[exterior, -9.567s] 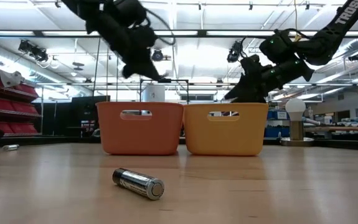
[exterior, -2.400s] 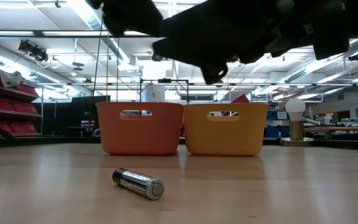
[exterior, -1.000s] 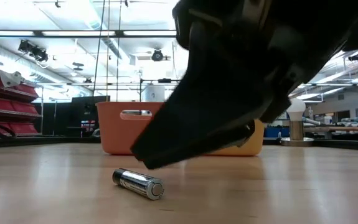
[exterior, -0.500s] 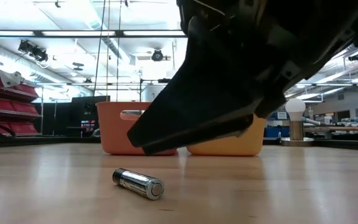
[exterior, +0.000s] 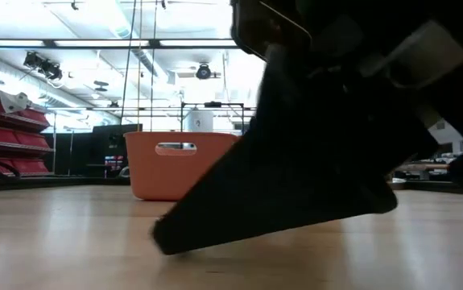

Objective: Sort batteries
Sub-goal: Put the silver battery into the yellow bin

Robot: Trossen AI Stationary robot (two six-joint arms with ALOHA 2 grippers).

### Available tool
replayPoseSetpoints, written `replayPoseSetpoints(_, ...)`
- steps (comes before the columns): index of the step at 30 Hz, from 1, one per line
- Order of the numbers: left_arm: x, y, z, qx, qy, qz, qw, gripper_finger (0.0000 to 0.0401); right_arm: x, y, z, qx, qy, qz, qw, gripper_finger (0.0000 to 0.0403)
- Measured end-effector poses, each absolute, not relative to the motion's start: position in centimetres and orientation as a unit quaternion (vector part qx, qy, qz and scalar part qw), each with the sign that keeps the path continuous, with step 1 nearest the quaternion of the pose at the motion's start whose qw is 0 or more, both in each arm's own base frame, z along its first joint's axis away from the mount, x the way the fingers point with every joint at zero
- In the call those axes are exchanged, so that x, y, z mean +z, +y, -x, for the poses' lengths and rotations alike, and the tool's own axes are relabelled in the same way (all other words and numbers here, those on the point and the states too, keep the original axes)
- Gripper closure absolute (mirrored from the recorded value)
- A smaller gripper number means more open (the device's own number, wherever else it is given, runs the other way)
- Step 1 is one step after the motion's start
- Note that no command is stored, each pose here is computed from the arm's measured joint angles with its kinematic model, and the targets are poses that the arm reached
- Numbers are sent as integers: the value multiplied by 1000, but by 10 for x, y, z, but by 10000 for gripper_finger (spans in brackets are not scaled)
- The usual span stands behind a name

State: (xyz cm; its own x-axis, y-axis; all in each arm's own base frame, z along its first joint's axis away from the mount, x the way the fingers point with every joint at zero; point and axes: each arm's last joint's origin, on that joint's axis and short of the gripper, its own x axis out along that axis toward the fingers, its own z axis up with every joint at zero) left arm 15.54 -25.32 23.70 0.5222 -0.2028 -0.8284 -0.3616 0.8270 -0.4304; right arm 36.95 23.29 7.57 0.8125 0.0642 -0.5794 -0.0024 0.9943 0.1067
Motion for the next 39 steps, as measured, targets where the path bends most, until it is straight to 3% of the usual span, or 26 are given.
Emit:
replayPoseSetpoints(4, 235, -253, -156, 56, 484, 283, 826, 255, 69, 236, -373, 12, 316, -51, 947, 183)
replayPoseSetpoints(7, 233, -254, -156, 59, 484, 280, 827, 255, 68, 233, -372, 2, 333, -39, 942, 188)
replayPoseSetpoints(17, 232, -254, -157, 60, 483, 281, 827, 255, 67, 226, -372, -28, 343, -26, 939, 316)
replayPoseSetpoints(21, 232, -254, -157, 61, 481, 281, 828, 255, 67, 229, -371, -26, 323, -17, 946, 344)
replayPoseSetpoints(25, 232, -254, -157, 64, 476, 281, 831, 255, 71, 231, -371, -35, 307, -11, 951, 336)
replayPoseSetpoints(35, 232, -254, -157, 66, 471, 281, 834, 255, 75, 220, -379, -16, 317, -31, 948, 257)
replayPoseSetpoints(39, 232, -253, -157, 68, 471, 279, 834, 255, 74, 217, -382, 0, 315, -7, 949, 247)
